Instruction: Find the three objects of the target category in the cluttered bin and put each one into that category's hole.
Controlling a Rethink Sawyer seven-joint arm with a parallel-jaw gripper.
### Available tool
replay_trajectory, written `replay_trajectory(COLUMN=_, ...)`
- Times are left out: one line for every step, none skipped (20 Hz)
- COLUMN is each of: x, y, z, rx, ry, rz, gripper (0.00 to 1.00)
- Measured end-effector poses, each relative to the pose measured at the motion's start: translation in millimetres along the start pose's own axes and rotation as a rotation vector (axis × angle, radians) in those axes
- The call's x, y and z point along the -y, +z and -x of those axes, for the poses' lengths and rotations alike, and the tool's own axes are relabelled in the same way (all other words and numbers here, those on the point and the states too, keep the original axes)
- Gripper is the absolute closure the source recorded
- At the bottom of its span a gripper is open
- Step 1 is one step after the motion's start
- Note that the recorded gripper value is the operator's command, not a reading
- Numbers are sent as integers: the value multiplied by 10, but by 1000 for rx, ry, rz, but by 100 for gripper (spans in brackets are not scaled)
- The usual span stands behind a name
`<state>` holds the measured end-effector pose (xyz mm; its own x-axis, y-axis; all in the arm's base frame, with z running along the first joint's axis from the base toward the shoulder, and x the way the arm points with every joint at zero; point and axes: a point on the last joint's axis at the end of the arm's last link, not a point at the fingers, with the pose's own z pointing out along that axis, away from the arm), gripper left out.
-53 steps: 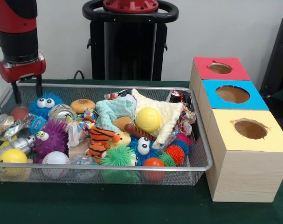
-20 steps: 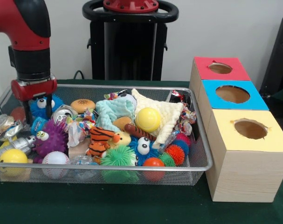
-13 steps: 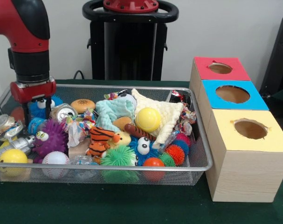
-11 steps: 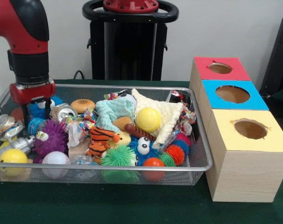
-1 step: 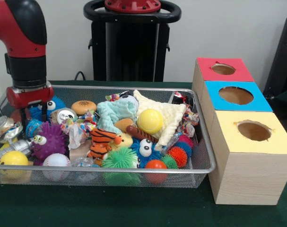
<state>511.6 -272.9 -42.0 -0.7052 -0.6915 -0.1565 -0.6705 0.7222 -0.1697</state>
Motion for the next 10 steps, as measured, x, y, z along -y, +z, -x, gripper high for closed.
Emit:
replay_trajectory(x=-1, y=0, z=2, rx=0, ry=0, rz=0, gripper=100)
replay_trajectory(x=-2, y=1, z=2, rx=0, ry=0, rz=0, gripper=100)
replay_trajectory(x=-2, y=1, z=1, rx=-1, ry=0, rz=0, gripper=100)
replay_trajectory(x=-2, y=1, z=1, rx=-1, ry=0, rz=0, gripper=100)
replay_trajectory(x=-2, y=2, z=2, rx=-2, ry=-1, rz=0, gripper=100)
replay_trajectory(x=-2, y=3, z=3, rx=-2, ry=-1, rz=0, gripper=100)
replay_trajectory(x=-2, y=3, z=5, rx=-2, ry=-2, rz=0, gripper=100)
replay_trajectory(x=-4, y=4, z=6, rx=-4, ry=-3, rz=0, gripper=100)
replay_trajectory(x=-3, y=5, z=7, rx=-5, ry=-3, rz=0, gripper=100)
replay_trajectory(x=-3, y=5, z=8, rx=-6, ry=-4, rz=-1, gripper=100)
